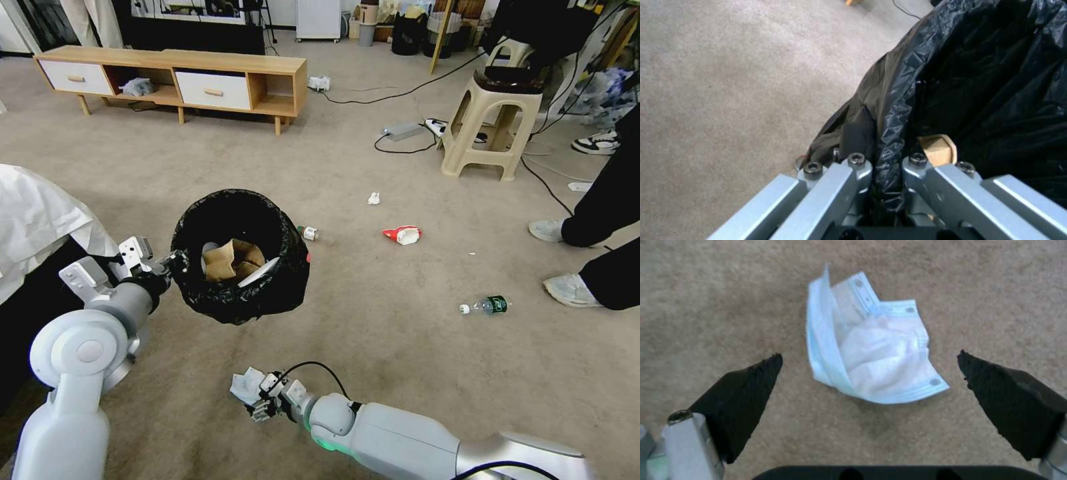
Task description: Pick up the trash bin and place the garbage on the floor into it.
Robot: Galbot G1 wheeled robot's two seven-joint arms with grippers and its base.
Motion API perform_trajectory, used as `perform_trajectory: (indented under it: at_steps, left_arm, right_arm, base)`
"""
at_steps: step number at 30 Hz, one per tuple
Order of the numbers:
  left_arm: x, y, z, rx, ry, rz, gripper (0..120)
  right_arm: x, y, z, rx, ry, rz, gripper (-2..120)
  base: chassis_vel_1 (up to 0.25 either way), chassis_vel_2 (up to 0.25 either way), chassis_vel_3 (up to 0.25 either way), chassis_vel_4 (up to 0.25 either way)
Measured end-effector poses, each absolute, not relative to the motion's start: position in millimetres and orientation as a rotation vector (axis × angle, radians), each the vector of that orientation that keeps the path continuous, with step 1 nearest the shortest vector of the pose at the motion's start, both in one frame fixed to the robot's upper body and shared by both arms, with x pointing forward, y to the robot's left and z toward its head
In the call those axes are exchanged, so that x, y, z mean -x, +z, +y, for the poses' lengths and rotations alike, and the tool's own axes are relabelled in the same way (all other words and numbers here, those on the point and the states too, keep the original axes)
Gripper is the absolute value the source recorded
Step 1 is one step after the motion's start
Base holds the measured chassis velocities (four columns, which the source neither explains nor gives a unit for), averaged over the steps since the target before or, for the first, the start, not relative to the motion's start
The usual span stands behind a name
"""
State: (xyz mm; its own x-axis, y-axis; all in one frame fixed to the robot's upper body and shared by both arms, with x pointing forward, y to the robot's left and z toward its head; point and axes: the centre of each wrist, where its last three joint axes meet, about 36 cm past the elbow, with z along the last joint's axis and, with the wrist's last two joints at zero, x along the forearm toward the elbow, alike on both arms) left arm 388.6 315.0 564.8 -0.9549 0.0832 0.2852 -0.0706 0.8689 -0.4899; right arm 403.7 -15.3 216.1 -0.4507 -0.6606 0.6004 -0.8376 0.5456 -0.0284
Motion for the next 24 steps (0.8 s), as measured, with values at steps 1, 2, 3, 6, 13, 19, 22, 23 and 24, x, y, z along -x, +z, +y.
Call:
perform_trajectory:
  at_steps: [1,2,3,6,13,19,22,23,24]
  left_arm:
    - [-389,565,315,0.009,0.735,-2.743,0]
    - [-389,565,315,0.009,0.735,-2.743,0]
    - [-389,564,314,0.01,0.734,-2.743,0]
    - [-389,563,313,0.012,0.733,-2.742,0]
    - [-389,562,312,0.015,0.733,-2.743,0]
    - [-390,562,313,0.015,0.73,-2.744,0]
    - [-391,562,313,0.014,0.729,-2.746,0]
    - [-392,563,313,0.014,0.729,-2.746,0]
    - [-392,562,314,0.015,0.73,-2.746,0]
  right_arm:
    - [-405,215,-16,-1.201,0.443,-2.25,100]
    - [-405,215,-16,-1.201,0.443,-2.25,100]
    - [-406,213,-17,-1.198,0.448,-2.25,100]
    - [-408,211,-18,-1.189,0.459,-2.249,100]
    - [-411,207,-20,-1.181,0.478,-2.251,100]
    - [-415,209,-19,-1.187,0.478,-2.258,99]
    - [-418,210,-18,-1.191,0.478,-2.263,93]
    - [-418,211,-18,-1.192,0.479,-2.263,90]
    - [-419,211,-18,-1.195,0.48,-2.263,83]
  base:
    - [0.0,0.0,0.0,0.0]
    - [0.0,0.0,0.0,0.0]
    - [0.0,0.0,0.0,0.0]
    - [0.0,0.0,0.0,0.0]
    - [0.0,0.0,0.0,0.0]
    - [0.0,0.0,0.0,0.0]
    - [0.0,0.0,0.0,0.0]
    - [0.0,0.0,0.0,0.0]
    - [0.0,0.0,0.0,0.0]
